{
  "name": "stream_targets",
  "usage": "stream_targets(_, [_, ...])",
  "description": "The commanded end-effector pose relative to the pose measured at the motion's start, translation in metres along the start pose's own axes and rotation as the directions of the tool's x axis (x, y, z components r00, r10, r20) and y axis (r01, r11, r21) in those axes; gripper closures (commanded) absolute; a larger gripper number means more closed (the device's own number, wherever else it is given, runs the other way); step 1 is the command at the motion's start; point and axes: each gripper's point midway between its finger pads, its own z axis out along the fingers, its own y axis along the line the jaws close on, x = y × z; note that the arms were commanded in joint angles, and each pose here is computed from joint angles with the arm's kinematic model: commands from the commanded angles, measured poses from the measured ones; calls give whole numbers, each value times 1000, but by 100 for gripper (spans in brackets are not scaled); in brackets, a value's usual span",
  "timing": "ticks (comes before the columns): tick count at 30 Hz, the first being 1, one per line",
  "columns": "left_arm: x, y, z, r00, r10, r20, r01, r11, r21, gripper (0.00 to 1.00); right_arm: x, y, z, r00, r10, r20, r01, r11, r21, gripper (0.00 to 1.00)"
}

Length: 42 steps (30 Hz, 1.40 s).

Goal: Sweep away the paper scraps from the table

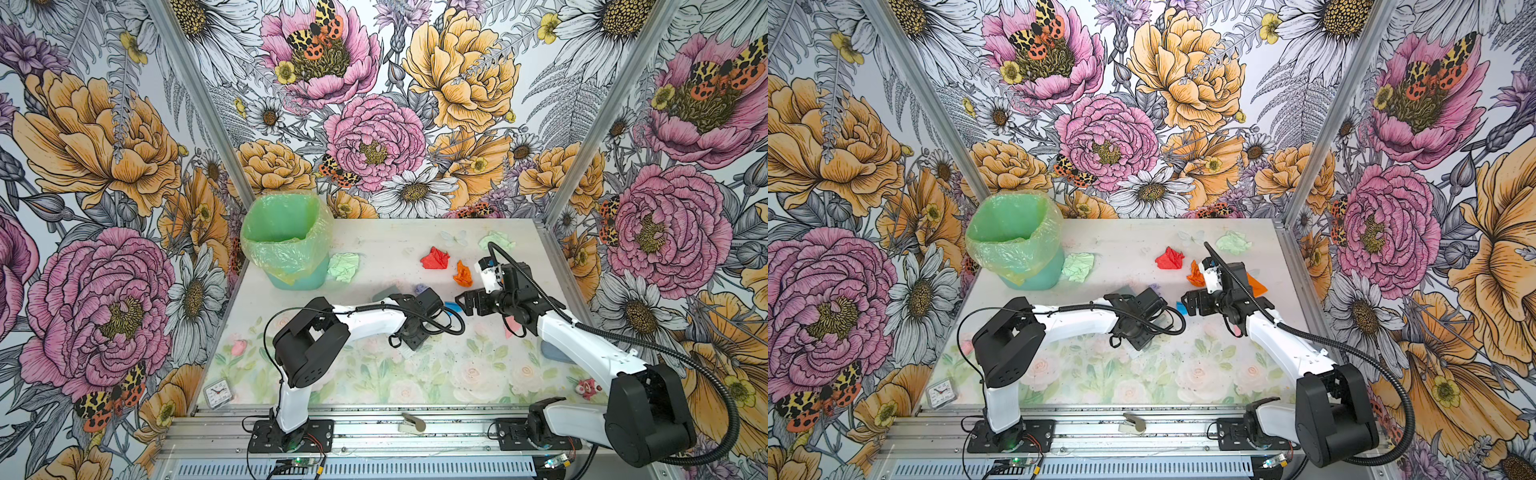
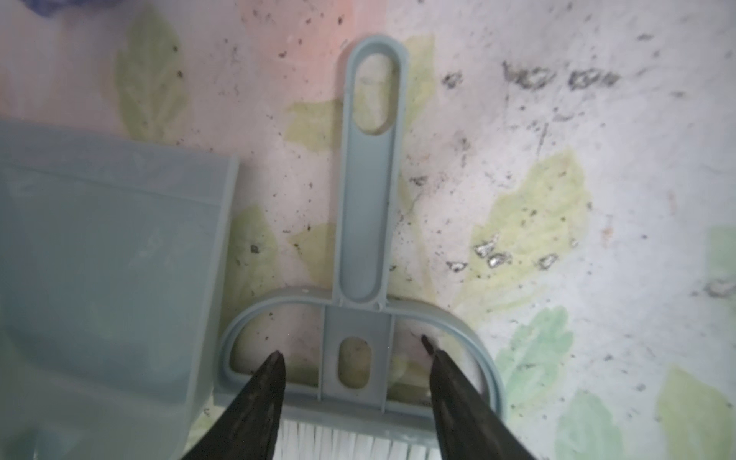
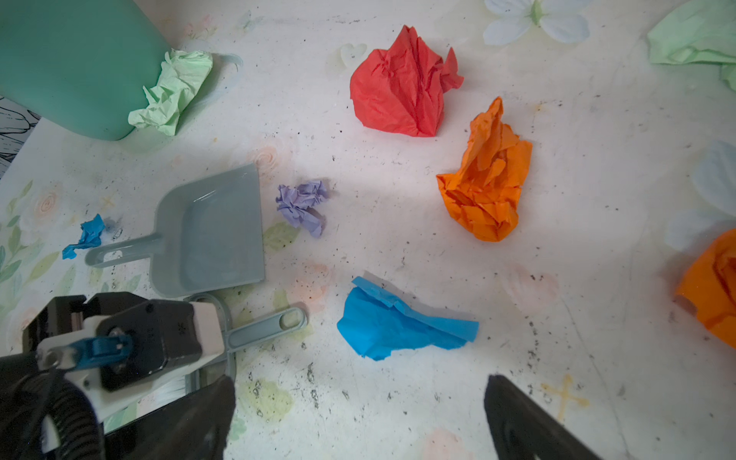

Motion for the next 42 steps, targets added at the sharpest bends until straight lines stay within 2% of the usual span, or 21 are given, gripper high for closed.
stream_targets(1, [-5, -6, -3, 1000, -1, 9, 1, 1000, 21, 41, -1, 0, -2, 1000, -22, 11, 22, 1000, 13, 1])
stream_targets(14, [1, -5, 0, 1000, 0, -13, 0, 1000, 15, 44, 0, 0, -5, 1000, -23, 17, 23, 1000, 18, 1])
stream_targets(42, [9, -4, 10, 998, 21, -56, -19, 999, 50, 43, 1, -1, -5, 1000, -25, 16, 25, 999, 23, 1])
